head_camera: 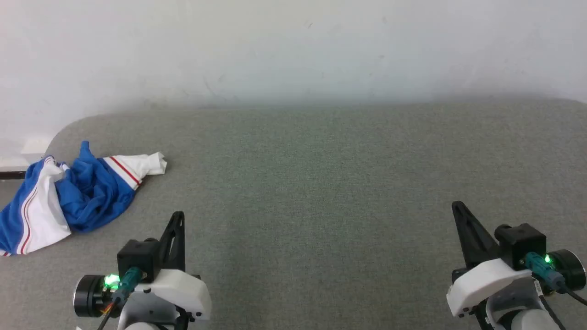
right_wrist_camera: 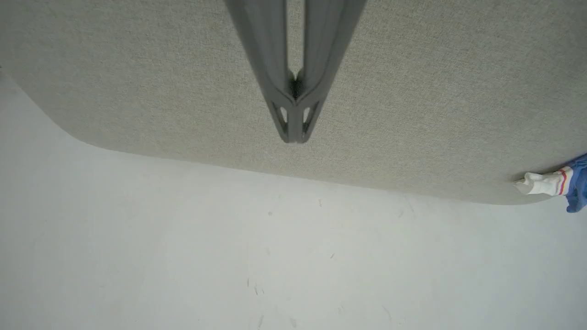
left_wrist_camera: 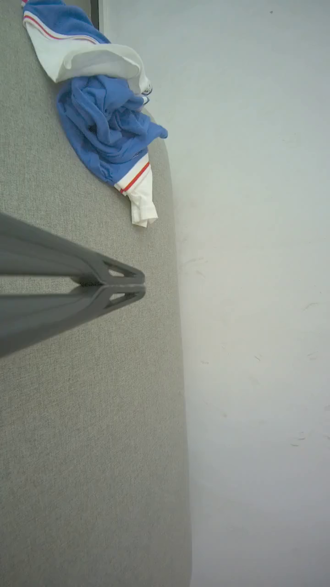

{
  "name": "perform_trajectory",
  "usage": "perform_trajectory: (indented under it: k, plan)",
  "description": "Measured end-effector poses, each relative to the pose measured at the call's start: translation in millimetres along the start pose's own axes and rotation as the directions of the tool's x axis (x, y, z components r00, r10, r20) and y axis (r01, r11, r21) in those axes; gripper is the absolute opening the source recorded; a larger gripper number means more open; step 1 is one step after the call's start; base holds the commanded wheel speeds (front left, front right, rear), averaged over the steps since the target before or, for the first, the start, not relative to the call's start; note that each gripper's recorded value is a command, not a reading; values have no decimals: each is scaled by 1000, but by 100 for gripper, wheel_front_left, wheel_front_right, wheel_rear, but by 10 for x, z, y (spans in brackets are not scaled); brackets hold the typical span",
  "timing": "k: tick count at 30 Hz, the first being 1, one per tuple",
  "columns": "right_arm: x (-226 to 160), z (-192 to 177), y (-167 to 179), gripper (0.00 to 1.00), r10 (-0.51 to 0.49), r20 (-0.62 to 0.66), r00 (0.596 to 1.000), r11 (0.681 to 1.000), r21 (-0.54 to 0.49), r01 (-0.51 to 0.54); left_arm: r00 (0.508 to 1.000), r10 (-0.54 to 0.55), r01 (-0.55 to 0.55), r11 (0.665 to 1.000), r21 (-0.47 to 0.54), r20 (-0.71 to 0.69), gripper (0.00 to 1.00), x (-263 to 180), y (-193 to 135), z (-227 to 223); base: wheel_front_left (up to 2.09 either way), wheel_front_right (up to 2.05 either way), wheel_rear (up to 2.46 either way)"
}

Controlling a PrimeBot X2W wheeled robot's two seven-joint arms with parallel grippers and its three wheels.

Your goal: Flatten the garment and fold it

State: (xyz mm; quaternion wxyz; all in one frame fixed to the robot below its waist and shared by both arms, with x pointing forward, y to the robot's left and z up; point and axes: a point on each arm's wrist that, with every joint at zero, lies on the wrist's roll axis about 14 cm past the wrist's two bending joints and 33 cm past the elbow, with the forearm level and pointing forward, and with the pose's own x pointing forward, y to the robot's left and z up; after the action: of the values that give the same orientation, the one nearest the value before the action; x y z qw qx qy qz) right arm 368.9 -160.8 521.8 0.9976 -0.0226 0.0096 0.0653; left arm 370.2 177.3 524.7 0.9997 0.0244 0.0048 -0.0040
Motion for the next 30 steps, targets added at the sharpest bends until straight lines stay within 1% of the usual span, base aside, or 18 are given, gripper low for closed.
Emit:
perform_trajectory:
  k: [30]
  plan:
    - [0,0,0,0,0,0,1000,1000,0,0,1000,0,0,1000,0,0,0,0,0,0,0,0,0]
